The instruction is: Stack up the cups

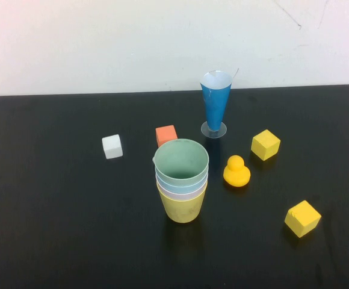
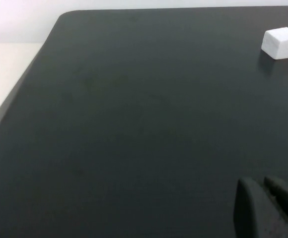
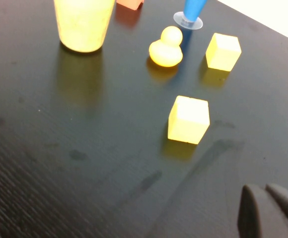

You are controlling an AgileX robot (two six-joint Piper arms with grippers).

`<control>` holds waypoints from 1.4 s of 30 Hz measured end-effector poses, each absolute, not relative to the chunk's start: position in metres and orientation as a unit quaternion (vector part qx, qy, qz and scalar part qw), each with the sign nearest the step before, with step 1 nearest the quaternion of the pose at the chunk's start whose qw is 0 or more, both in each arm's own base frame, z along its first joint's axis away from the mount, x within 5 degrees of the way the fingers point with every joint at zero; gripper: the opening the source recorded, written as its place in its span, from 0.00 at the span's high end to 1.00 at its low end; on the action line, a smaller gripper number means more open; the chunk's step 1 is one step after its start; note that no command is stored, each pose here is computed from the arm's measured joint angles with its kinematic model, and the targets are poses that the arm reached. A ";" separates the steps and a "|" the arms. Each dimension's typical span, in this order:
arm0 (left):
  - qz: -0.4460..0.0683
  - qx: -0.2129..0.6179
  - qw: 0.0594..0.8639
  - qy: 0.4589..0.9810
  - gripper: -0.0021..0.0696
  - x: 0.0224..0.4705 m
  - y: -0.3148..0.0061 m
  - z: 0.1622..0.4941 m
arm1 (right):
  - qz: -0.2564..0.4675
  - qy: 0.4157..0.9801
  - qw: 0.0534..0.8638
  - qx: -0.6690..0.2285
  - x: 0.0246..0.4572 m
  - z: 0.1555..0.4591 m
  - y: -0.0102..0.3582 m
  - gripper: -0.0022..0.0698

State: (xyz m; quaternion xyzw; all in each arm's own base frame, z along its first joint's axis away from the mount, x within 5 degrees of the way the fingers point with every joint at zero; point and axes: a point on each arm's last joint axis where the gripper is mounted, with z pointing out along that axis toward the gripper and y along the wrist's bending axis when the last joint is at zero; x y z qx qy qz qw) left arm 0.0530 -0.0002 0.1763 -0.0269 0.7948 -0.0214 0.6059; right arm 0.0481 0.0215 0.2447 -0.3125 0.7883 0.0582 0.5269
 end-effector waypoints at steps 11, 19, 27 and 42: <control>-0.020 -0.025 0.606 0.795 0.97 0.053 0.000 0.176 | 0.058 0.788 0.527 -0.313 0.048 0.245 0.021 0.97; -0.021 -0.026 0.606 0.795 0.97 0.053 0.000 0.176 | -0.014 0.754 0.607 -0.250 0.041 0.237 0.006 0.97; -0.022 -0.026 0.607 0.794 0.97 0.053 0.000 0.176 | -0.119 0.785 0.588 -0.154 0.052 0.176 -0.004 0.97; -0.022 -0.026 0.607 0.794 0.97 0.053 0.000 0.176 | -0.176 0.806 0.552 -0.123 0.050 0.170 -0.013 0.97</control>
